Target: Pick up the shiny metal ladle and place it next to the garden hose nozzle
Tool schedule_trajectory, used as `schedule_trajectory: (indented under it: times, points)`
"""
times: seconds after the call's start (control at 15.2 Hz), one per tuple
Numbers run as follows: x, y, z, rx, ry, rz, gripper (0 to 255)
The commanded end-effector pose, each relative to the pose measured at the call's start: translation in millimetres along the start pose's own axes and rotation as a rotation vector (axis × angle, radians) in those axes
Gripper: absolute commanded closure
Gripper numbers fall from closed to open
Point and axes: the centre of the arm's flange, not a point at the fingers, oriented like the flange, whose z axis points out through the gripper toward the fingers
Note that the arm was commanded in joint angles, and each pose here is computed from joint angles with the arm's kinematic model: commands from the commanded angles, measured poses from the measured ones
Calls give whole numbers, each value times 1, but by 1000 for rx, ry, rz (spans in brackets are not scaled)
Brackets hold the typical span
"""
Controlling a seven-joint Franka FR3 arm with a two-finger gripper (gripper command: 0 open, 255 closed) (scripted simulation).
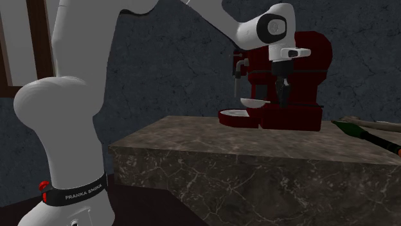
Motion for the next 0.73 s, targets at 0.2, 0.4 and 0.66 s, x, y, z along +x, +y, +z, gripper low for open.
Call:
schedule_trajectory:
  times: [0.2,0.4,0.66]
  points:
    - [61,2,6,0,0,0,255]
    - [59,4,22,0,0,0,255]
    - [57,6,43,0,0,0,255]
